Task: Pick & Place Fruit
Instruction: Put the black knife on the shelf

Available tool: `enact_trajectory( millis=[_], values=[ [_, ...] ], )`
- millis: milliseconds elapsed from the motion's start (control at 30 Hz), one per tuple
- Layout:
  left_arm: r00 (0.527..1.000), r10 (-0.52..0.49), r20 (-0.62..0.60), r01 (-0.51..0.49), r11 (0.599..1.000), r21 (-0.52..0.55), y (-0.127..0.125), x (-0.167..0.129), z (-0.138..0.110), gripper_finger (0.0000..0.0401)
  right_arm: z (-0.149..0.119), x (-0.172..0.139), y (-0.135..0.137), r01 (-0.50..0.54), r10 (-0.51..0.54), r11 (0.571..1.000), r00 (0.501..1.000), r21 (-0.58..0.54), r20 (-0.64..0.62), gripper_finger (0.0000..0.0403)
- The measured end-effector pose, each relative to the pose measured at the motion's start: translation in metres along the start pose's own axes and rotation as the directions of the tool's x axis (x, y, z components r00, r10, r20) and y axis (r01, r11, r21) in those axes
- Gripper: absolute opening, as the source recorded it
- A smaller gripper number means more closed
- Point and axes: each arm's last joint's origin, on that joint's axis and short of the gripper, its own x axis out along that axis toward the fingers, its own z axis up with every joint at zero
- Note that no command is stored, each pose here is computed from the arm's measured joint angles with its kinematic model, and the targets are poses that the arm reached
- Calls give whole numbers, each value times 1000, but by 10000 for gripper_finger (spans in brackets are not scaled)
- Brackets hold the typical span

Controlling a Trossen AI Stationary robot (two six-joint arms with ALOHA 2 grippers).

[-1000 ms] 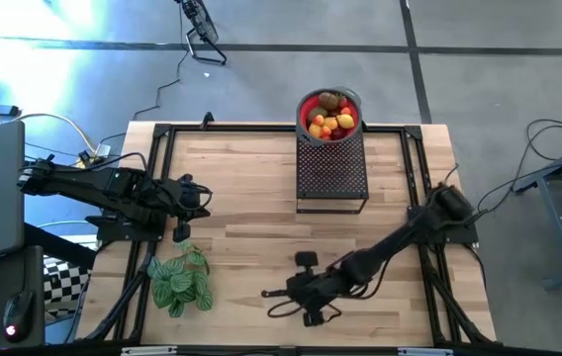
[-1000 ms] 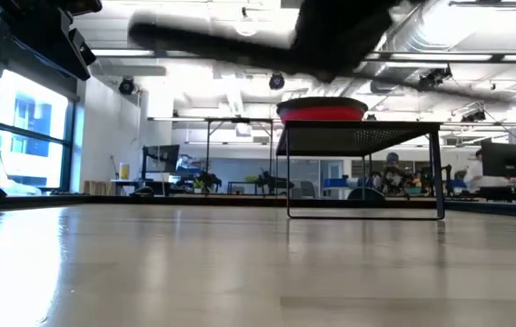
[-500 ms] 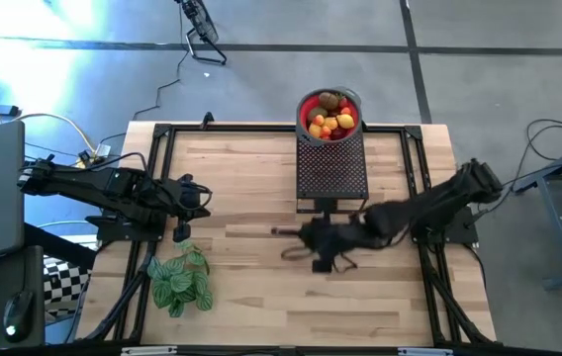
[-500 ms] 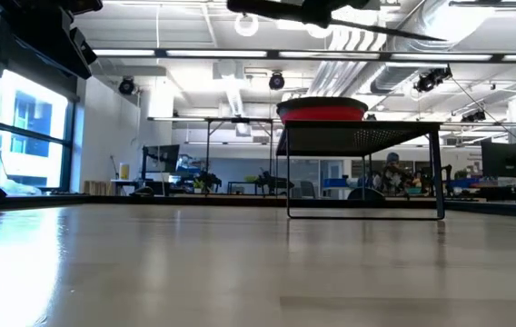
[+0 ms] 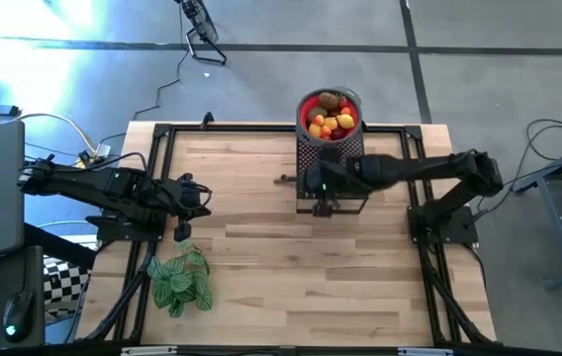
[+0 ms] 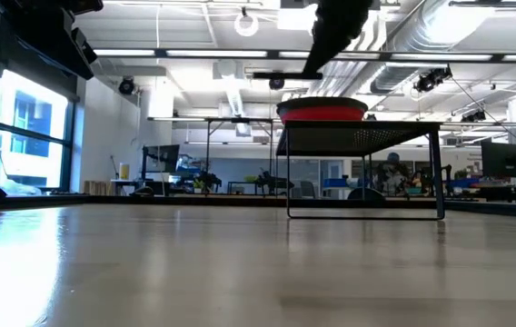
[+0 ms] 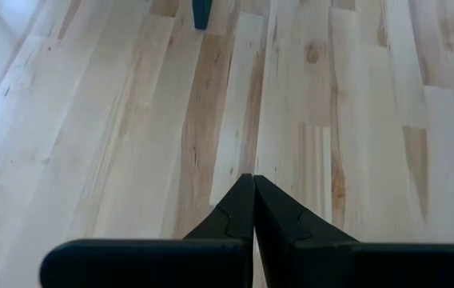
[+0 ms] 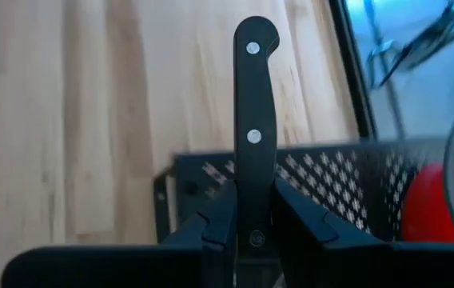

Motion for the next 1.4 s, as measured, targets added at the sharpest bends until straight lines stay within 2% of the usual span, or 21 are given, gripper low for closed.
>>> enact_trajectory(
  millis=[200, 367, 633, 800, 900, 1200, 1400],
  values=[
    [1000, 1, 0, -1, 1000, 0, 0, 0, 0, 0, -9, 13, -37, -7, 15, 993, 997, 117, -69, 55],
    [1000, 2, 0, -2, 1000, 0, 0, 0, 0, 0, -12, 17, -53, -3, 17, 986, 996, 168, -82, 54],
    [1000, 7, 1, -7, 1000, 11, 0, 0, 0, 0, -32, 36, -43, -6, 33, 985, 988, 173, -154, 54],
    [1000, 7, 1, -7, 999, 34, 0, 0, 0, 0, -38, 47, -40, 2, 20, 986, 992, 169, -126, 54],
    [1000, 6, 1, -7, 999, 34, 0, 0, 0, 0, -38, 49, -41, 9, 9, 987, 994, 161, -110, 54],
    [1000, 6, 1, -6, 999, 34, 0, 0, 0, 0, -45, 51, -47, 88, -62, 986, 983, 145, -174, 54],
    [1000, 6, 1, -6, 999, 34, 0, 0, 0, 0, -46, 51, -50, 92, -61, 982, 981, 163, -183, 54]
  ],
)
